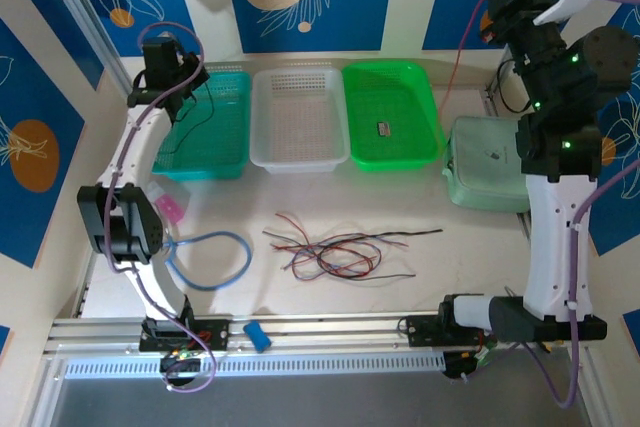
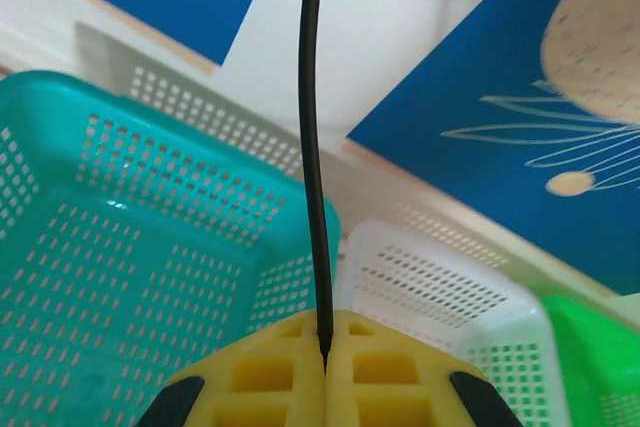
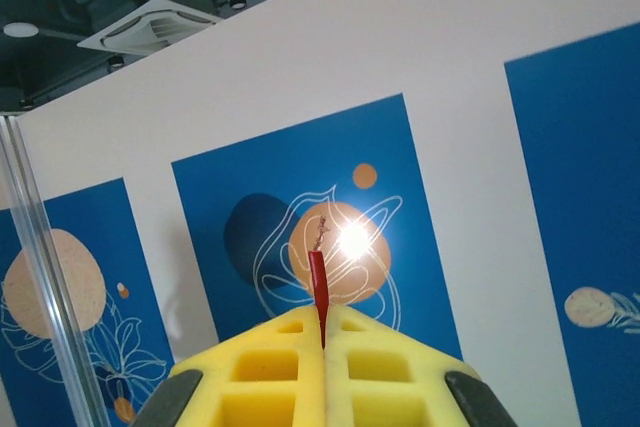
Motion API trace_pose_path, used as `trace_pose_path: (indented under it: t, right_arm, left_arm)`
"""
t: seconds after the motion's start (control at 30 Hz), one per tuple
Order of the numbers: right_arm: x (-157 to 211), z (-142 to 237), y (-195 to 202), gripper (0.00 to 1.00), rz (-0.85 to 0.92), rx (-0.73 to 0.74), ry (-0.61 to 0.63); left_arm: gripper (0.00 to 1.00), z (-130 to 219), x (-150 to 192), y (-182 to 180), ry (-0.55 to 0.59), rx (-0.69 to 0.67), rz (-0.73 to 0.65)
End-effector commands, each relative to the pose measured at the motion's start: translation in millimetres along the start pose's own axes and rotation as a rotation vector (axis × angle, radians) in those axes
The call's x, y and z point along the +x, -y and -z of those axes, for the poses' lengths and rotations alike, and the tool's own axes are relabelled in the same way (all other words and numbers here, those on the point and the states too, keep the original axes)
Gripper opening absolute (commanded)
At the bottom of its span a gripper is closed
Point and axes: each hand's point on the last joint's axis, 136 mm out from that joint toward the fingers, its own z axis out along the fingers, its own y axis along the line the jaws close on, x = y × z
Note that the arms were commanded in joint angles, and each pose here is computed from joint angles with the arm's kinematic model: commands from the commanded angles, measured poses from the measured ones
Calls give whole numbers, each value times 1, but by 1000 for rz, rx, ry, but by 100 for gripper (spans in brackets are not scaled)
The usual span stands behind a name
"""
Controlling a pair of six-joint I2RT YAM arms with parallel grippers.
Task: Untangle the cables
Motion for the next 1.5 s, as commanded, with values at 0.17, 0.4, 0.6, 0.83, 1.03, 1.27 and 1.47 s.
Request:
trace_pose_path:
  t: [0.17, 0.4, 0.6, 0.83, 1.03, 1.27, 1.47]
  right_arm:
    - [-22, 4, -25, 0, 57, -65, 46]
    - [-16, 9, -20, 0, 76, -37, 34]
    - [-9, 12, -15, 0, 78, -23, 26]
    - [-15, 18, -20, 0, 88, -35, 31]
    - [-19, 21, -22, 0, 87, -39, 38]
    - [-22, 24, -20, 0, 99, -33, 41]
    - [-23, 24, -19, 0, 98, -31, 40]
  left_arm:
    - [0, -28, 39, -2, -184, -17, -15]
    - [0, 38, -54, 64, 90, 85, -55]
    - [0, 104, -121, 106, 280, 182, -58]
    - [0, 173, -179, 132, 508, 258, -20]
    - [0, 179, -188, 125, 553, 204, -35]
    - [0, 150, -163, 116, 457, 193, -32]
    - [0, 142, -153, 114, 421, 181, -50]
